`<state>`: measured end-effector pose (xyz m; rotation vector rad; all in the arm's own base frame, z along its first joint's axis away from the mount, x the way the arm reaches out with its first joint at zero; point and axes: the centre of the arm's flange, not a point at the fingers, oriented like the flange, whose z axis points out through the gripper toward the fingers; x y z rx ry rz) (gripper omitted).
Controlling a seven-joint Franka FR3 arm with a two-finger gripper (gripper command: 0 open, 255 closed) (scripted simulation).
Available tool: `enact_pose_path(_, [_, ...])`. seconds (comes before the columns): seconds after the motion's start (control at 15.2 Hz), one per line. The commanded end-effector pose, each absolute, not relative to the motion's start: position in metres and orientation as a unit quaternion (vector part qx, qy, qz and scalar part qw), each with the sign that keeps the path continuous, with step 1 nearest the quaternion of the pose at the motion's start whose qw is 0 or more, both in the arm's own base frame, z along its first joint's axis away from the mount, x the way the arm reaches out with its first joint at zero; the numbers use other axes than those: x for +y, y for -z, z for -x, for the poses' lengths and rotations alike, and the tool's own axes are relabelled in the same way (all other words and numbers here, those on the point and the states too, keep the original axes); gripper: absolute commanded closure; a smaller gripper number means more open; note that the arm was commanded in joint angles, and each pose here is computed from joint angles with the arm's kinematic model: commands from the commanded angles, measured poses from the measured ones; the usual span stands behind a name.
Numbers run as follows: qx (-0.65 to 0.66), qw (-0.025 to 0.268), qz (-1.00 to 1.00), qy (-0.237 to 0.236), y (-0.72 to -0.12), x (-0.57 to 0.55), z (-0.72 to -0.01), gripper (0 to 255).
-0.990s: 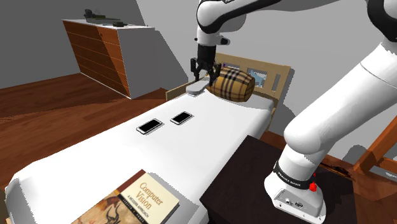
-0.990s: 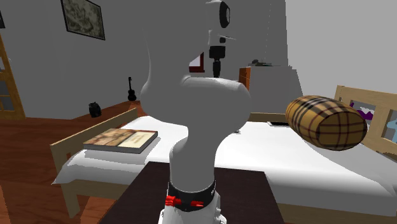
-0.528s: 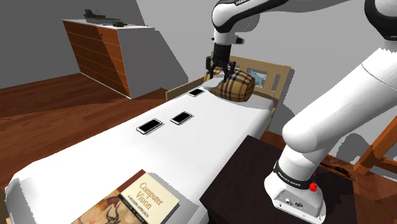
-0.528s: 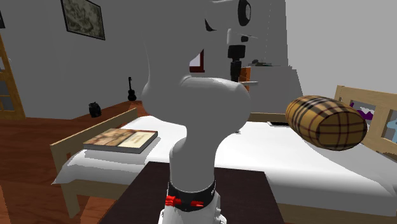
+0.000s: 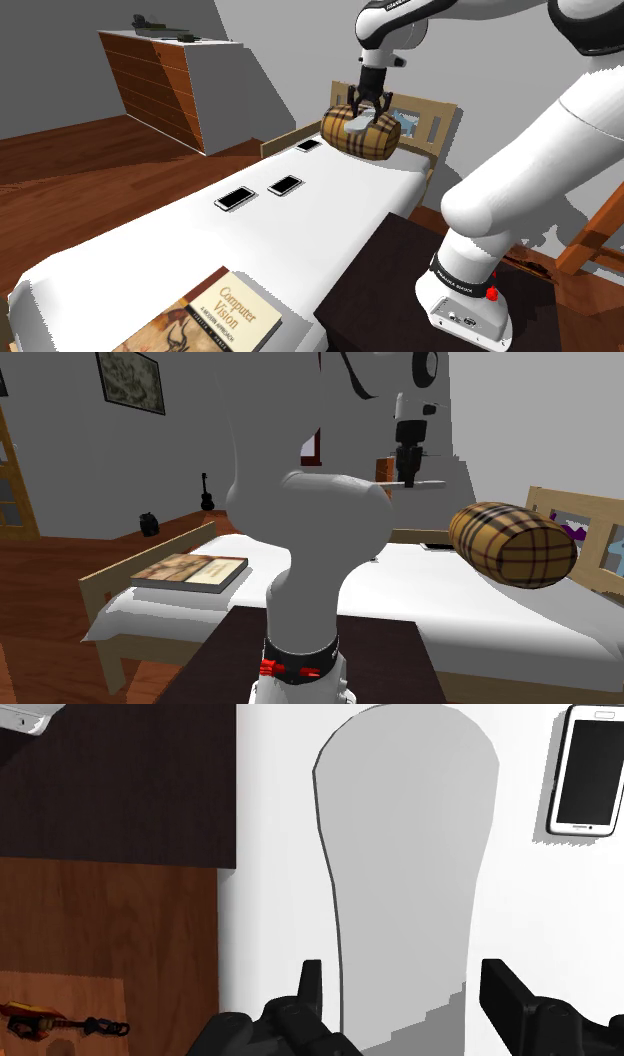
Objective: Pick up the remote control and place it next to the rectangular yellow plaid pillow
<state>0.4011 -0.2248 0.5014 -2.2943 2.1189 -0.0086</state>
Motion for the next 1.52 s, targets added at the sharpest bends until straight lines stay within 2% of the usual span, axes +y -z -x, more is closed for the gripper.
enact_pose_path(0.0, [0.678,0.009,0.735,0.003,-0.503,-0.250,-0.391,255])
enact_pose_path(1.45, [0.678,0.009,0.735,0.003,-0.504,-0.528,-0.307,255])
